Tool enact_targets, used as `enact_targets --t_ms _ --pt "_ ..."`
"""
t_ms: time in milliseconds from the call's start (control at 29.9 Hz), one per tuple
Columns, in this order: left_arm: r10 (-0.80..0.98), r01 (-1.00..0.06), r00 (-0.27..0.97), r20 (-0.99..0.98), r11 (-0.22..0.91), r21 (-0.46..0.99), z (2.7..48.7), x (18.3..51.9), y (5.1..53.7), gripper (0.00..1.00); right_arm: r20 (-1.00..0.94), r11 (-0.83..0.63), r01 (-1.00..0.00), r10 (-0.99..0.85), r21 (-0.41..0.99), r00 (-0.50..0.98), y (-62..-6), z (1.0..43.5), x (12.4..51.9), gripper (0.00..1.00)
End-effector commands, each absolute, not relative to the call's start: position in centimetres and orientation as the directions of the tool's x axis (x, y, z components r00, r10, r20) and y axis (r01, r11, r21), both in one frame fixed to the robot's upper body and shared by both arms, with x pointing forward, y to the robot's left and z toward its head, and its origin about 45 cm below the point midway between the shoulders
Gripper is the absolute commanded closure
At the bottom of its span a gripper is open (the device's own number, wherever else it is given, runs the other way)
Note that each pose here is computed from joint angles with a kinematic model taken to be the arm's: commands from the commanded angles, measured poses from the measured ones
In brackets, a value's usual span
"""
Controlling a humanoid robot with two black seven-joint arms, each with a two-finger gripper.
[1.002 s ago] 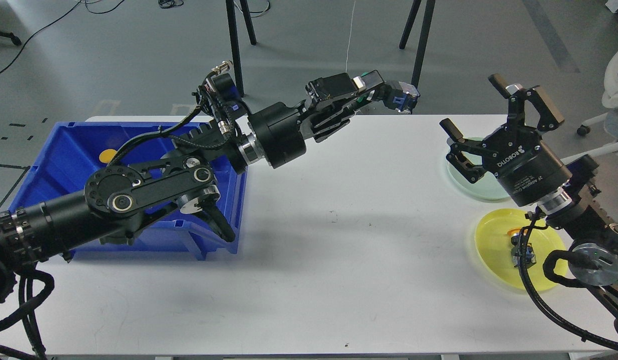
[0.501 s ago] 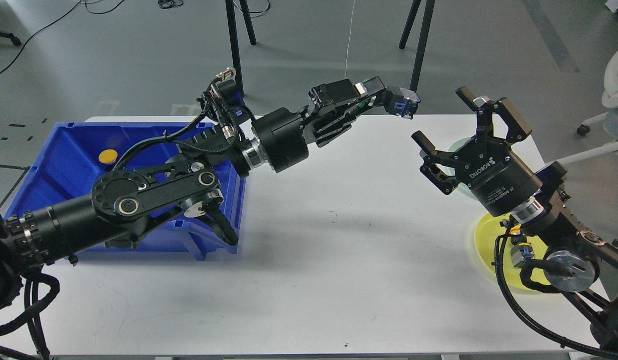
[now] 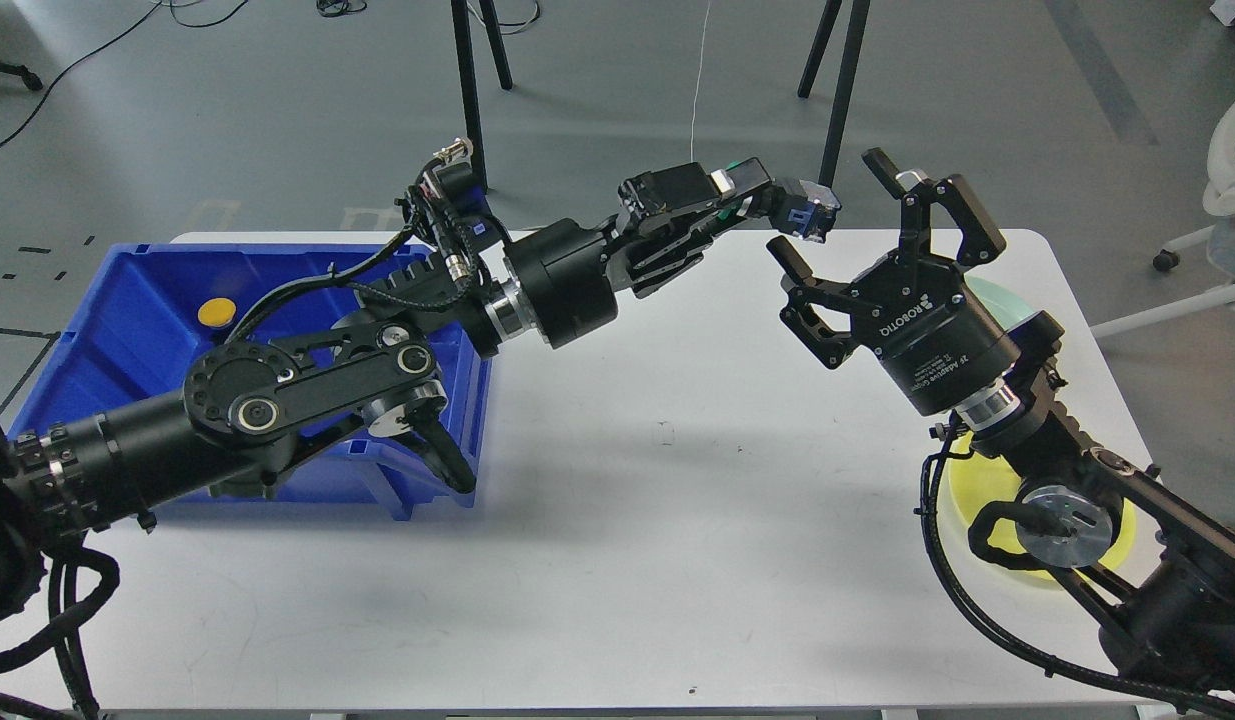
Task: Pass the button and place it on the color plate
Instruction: 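Grasp the green button from the left gripper with the right gripper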
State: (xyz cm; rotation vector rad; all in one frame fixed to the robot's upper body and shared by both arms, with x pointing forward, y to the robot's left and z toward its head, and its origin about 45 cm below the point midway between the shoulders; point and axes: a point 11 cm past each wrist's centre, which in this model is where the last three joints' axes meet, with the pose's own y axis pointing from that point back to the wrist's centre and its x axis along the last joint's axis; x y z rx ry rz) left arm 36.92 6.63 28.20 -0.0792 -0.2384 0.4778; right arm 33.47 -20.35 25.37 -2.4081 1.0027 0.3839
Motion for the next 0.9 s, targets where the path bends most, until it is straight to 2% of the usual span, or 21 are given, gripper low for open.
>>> enact_targets --t_ms 0,267,434,635,869 --pt "0.466 -0.447 0.86 0.208 0.885 -0.132 28.24 36.94 6.64 0.75 -0.426 -0.625 -0.708 -0.571 -0.329 0.702 -19.55 25.33 33.43 0.08" --pt "0.466 -0.447 0.86 0.208 0.885 -0.132 28.24 36.94 6.64 0.75 -0.42 -0.622 -0.711 -0.578 -0.328 0.7 -19.78 25.49 33.48 0.37" --pt "0.466 -0.447 0.86 0.208 0.885 -0.132 28.24 36.94 6.64 0.75 -0.415 -0.611 -0.722 -0.595 -0.323 0.689 -20.17 25.53 33.65 0.45" --pt "0.466 -0.447 0.86 0.207 0.885 -0.132 28.18 36.93 6.66 0.75 -0.416 -0.614 -0.723 -0.595 -0.318 0.688 -20.04 25.36 33.55 0.62" --pt "0.465 -0.447 0.861 0.207 0.885 -0.13 28.14 36.9 6.65 0.73 -0.416 -0.616 -0.722 -0.595 -0.315 0.688 -20.03 25.29 33.51 0.78"
